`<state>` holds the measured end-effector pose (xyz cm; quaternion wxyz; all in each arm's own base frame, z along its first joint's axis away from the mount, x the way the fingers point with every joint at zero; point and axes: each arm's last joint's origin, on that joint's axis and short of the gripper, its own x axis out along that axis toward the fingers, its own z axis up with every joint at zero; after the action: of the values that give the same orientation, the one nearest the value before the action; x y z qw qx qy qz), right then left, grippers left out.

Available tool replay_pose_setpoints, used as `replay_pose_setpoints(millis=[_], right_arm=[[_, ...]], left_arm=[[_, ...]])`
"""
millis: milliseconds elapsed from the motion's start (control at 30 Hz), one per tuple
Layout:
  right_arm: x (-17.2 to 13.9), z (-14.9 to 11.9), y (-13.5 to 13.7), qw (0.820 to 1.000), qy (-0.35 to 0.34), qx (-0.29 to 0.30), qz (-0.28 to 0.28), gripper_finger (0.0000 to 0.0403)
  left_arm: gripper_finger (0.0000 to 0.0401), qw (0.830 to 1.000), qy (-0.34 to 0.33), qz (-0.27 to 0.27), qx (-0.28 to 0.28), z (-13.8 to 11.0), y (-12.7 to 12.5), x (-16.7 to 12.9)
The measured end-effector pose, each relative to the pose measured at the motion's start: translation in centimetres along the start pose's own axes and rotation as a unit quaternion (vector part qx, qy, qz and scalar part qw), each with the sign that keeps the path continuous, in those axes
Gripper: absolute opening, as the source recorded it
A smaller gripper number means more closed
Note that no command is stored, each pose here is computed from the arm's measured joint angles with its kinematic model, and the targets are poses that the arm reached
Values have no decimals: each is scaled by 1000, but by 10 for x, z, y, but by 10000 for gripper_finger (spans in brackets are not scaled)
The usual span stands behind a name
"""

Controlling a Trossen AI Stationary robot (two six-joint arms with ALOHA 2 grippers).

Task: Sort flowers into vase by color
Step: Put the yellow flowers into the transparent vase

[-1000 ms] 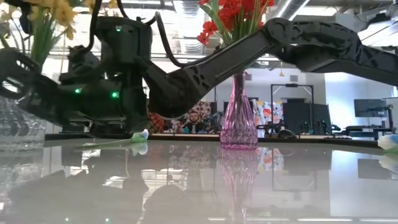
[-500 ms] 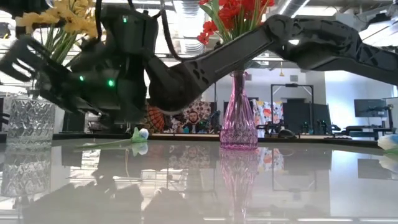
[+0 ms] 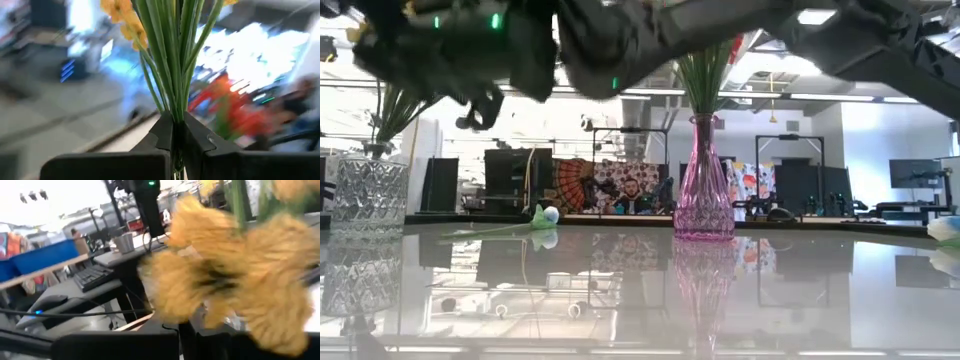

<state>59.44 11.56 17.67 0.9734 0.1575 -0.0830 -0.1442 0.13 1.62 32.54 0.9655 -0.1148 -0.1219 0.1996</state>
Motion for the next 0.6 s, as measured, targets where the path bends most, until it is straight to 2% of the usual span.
replay_pose_setpoints(millis=[133, 200, 267, 433, 600], right_arm=[[-1, 16, 5, 999, 29, -37, -5, 20], [-1, 22, 6, 998, 40, -50, -8, 20], [-1, 30, 7, 997, 44, -66, -8, 20], [-2, 51, 11, 995, 30, -92, -5, 30], [-6, 89, 21, 997, 2, -78, 24, 66]], left_arm=[[0, 987, -83, -140, -18, 22, -9, -4], [0, 974, -85, -211, -24, 23, -13, -6], [0, 963, -76, -257, -35, 22, -15, -6], [0, 940, -47, -337, -40, 14, -21, -5], [0, 937, -20, -347, -49, 5, -23, -2]])
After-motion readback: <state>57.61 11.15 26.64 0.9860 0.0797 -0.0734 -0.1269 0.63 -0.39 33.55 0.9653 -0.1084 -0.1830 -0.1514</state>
